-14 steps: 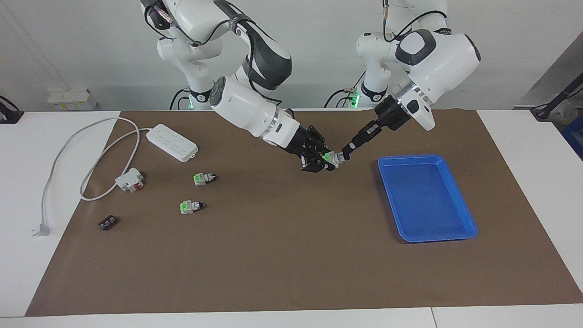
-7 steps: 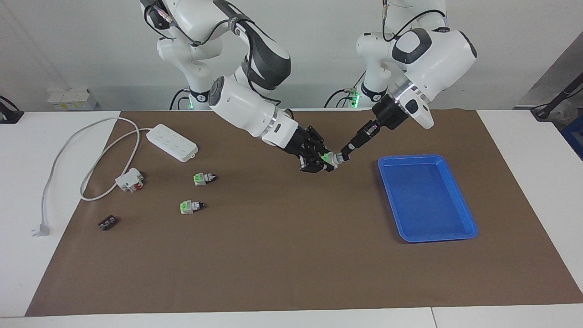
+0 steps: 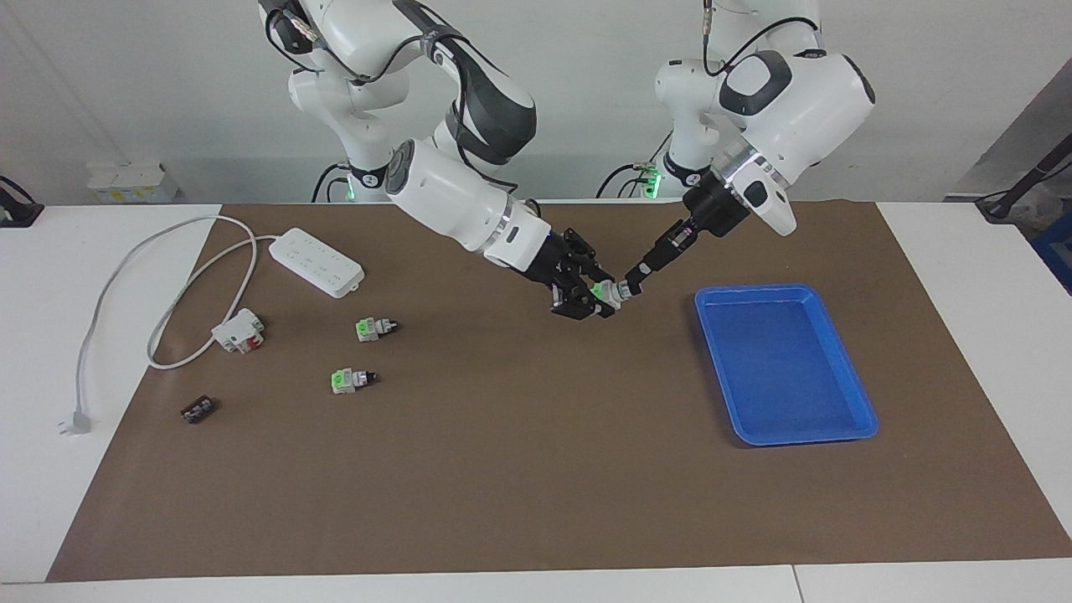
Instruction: Turn and place switch with both arms
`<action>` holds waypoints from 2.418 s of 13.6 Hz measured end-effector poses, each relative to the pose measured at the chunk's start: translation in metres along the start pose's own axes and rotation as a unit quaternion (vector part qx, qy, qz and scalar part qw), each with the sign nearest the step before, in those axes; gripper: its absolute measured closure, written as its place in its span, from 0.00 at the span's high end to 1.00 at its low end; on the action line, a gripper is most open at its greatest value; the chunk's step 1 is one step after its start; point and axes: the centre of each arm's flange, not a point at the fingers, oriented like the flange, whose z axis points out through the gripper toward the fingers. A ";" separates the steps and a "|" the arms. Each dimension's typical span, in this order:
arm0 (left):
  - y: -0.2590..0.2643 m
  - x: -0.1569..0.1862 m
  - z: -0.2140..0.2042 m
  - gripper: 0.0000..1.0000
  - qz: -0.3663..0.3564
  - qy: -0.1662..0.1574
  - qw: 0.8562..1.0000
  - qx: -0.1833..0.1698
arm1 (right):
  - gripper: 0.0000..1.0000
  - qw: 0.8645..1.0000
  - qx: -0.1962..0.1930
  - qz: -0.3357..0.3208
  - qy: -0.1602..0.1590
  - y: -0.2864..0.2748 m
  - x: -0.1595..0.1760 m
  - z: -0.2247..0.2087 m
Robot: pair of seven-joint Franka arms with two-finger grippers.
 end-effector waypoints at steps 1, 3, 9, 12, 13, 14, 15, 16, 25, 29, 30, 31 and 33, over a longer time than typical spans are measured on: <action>0.002 -0.001 -0.001 0.10 0.004 0.002 1.000 0.000 | 0.80 1.000 0.003 -0.001 0.000 -0.002 0.001 0.002; 0.003 -0.001 -0.002 0.10 0.008 0.006 1.000 0.001 | 1.00 1.000 0.003 -0.003 -0.001 -0.003 0.002 0.003; -0.015 0.014 0.005 0.10 0.069 0.072 0.992 0.075 | 1.00 1.000 -0.010 -0.014 -0.020 0.007 -0.007 -0.007; -0.054 0.047 0.004 0.10 0.130 0.108 0.975 0.143 | 1.00 0.997 -0.035 -0.033 -0.057 0.028 -0.026 -0.031; -0.070 0.063 -0.004 0.10 0.145 0.115 0.970 0.158 | 1.00 0.996 -0.043 -0.041 -0.072 0.036 -0.033 -0.043; -0.084 0.078 -0.011 0.10 0.160 0.119 0.965 0.172 | 1.00 0.994 -0.048 -0.051 -0.089 0.041 -0.037 -0.053; -0.099 0.092 -0.019 0.10 0.177 0.124 0.958 0.189 | 1.00 0.991 -0.051 -0.063 -0.107 0.043 -0.038 -0.063; -0.113 0.104 -0.024 0.10 0.195 0.131 0.948 0.213 | 1.00 0.987 -0.053 -0.071 -0.131 0.043 -0.037 -0.073; -0.231 0.202 -0.085 0.10 0.332 0.091 0.885 0.313 | 1.00 0.948 -0.104 0.094 -0.284 0.016 -0.019 -0.175; -0.235 0.206 -0.090 0.12 0.358 0.082 0.875 0.316 | 1.00 0.915 -0.158 0.221 -0.299 0.009 -0.019 -0.204; -0.232 0.206 -0.093 0.15 0.361 0.082 0.874 0.316 | 1.00 0.903 -0.174 0.257 -0.296 0.009 -0.021 -0.215; -0.224 0.205 -0.098 0.24 0.365 0.081 0.872 0.317 | 1.00 0.889 -0.191 0.297 -0.291 0.011 -0.025 -0.225; -0.201 0.203 -0.112 0.49 0.375 0.073 0.863 0.330 | 1.00 0.849 -0.229 0.390 -0.273 0.016 -0.034 -0.241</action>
